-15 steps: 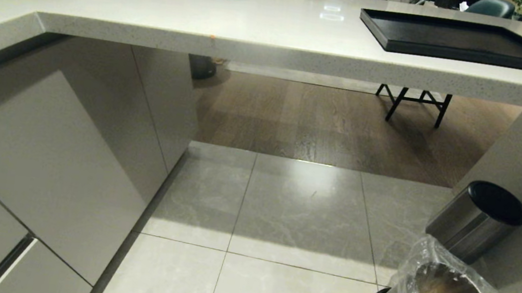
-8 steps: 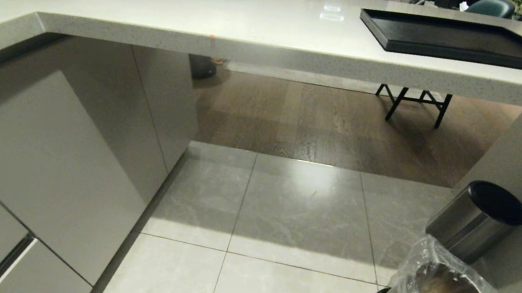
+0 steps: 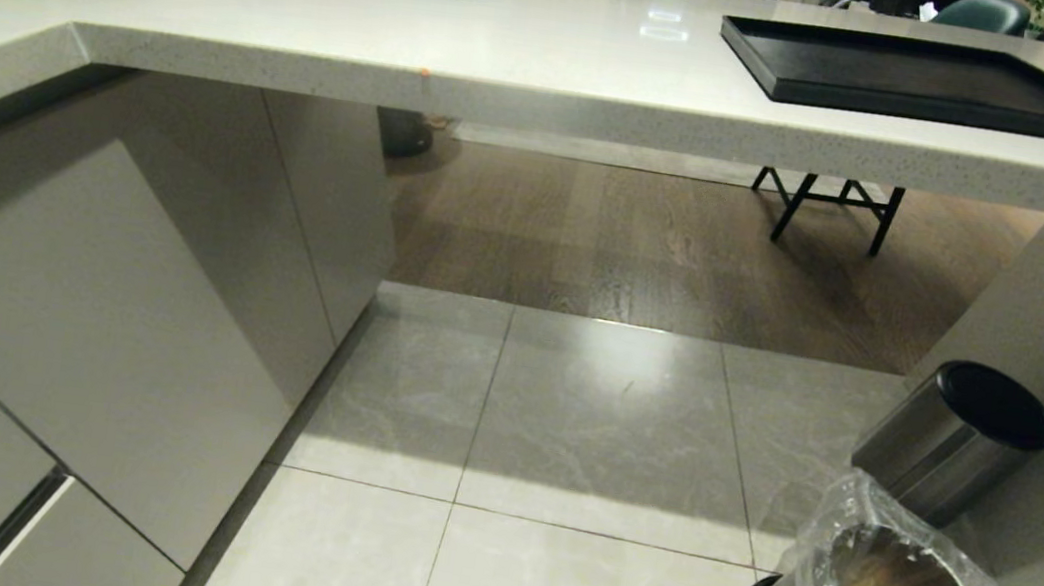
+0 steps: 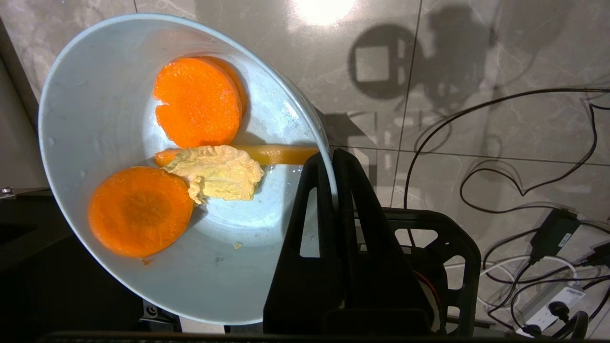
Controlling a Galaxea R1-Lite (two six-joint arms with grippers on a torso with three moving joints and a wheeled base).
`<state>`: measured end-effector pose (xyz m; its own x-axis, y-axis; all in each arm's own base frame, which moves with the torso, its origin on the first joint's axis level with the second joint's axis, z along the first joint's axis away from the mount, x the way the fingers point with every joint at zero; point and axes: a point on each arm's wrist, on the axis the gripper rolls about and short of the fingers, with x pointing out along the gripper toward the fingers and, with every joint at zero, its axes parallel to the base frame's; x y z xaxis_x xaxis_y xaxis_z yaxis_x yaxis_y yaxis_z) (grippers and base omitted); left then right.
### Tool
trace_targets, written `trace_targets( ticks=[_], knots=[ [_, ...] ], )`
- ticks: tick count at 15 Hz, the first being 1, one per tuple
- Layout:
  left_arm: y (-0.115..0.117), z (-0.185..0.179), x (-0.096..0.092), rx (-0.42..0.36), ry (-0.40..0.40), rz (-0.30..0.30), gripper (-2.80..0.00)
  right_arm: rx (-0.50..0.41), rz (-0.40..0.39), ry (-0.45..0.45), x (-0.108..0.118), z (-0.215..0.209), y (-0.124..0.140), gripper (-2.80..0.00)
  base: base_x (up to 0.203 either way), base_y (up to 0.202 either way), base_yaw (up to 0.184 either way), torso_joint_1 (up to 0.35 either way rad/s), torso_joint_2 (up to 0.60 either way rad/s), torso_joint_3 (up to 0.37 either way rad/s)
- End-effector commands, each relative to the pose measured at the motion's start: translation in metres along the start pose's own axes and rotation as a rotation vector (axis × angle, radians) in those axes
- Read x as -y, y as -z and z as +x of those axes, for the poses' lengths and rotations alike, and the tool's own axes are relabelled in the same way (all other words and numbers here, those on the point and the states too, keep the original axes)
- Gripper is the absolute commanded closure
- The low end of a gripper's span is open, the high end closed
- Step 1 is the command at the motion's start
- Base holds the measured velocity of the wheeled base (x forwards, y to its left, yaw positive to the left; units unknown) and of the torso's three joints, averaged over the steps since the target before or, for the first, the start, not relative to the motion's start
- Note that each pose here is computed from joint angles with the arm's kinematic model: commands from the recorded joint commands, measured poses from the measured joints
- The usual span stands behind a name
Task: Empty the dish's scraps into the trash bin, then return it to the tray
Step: Move the bowl over the trash can
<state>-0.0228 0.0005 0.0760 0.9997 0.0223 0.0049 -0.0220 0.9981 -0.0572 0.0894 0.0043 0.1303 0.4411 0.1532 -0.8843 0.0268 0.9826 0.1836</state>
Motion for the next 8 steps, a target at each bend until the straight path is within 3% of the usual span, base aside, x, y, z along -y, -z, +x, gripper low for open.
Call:
trace_targets(
  ticks=[1,8],
  knots=[
    [-0.0001,0.0001,0.0000,0.000,-0.001,0.000,0.00,-0.007,0.000,-0.001,0.0002,0.0006,0.0008,0.00,0.000,0.000,0.000,0.000,0.00,0.000],
    [-0.0001,0.0001,0.0000,0.000,0.001,0.000,0.00,-0.001,-0.007,0.003,0.0003,-0.0001,0.0011,0.00,0.000,0.000,0.000,0.000,0.00,0.000]
  ],
)
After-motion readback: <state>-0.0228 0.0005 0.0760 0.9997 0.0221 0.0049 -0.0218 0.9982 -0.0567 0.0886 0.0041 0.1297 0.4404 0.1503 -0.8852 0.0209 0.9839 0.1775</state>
